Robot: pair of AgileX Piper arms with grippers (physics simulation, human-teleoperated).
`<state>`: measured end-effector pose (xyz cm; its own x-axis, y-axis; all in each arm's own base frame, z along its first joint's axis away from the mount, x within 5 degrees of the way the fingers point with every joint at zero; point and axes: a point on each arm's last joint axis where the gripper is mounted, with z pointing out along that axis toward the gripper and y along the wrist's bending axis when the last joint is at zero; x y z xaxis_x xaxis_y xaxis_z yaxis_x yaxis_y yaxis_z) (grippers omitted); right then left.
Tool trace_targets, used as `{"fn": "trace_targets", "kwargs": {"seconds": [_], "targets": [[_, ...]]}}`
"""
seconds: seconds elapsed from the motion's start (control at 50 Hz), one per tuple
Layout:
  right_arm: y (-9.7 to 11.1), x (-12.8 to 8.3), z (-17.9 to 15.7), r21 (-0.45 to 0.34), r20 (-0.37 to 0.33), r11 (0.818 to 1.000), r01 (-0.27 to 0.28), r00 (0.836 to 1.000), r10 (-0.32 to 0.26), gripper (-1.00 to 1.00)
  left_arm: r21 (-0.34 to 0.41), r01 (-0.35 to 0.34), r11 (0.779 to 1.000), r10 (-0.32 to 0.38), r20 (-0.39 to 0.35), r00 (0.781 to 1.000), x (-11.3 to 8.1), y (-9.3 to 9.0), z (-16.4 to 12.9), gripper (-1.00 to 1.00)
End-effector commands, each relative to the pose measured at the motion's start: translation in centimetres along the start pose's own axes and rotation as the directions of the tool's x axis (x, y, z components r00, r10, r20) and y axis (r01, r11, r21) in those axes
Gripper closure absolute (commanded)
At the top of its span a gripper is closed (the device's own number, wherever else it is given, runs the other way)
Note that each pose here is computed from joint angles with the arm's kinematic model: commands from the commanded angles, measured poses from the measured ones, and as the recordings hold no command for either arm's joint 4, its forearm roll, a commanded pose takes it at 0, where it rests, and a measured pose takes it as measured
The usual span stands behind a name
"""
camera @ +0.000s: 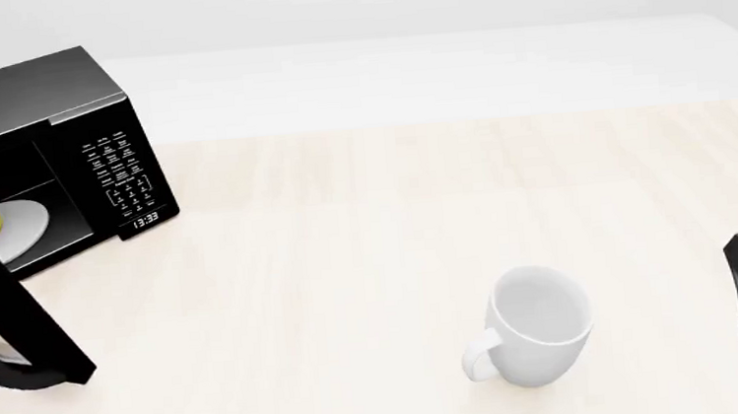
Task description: Put the yellow and white mug in the microwave and close it.
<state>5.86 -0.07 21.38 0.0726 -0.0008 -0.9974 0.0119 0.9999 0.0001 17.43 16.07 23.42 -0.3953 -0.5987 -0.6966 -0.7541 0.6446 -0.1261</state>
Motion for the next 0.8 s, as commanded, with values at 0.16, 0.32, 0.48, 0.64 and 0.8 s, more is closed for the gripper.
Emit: {"fn": "trace_targets", "kwargs": {"seconds": [0.16,0.32,0.48,0.64,0.8], "targets": [[0.0,0.0,0.0,0.0,0.0,1.0,0.0,1.0,0.0,-1.0,0.026,-0.07,0.997,0.07,0.007,0.998,-0.1,-1.1,0.4,-1.0],[0.0,0.0,0.0,0.0,0.0,1.0,0.0,1.0,0.0,-1.0,0.046,-0.085,0.995,0.083,0.034,0.996,-0.6,-1.7,0.3,-1.0],[0.0,0.0,0.0,0.0,0.0,1.0,0.001,1.0,-0.001,-1.0,0.063,-0.099,0.993,0.096,0.051,0.994,-1.0,-2.4,0.5,-1.0],[0.0,0.0,0.0,0.001,-0.001,1.0,0.0,1.0,0.0,-1.0,0.072,-0.115,0.991,0.11,0.068,0.992,-1.2,-2.7,0.7,-1.0],[0.0,0.0,0.0,0.001,-0.001,1.0,0.0,1.0,0.0,-1.0,0.071,-0.12,0.99,0.114,0.078,0.99,-1.6,-2.8,1.0,-1.0]]}}
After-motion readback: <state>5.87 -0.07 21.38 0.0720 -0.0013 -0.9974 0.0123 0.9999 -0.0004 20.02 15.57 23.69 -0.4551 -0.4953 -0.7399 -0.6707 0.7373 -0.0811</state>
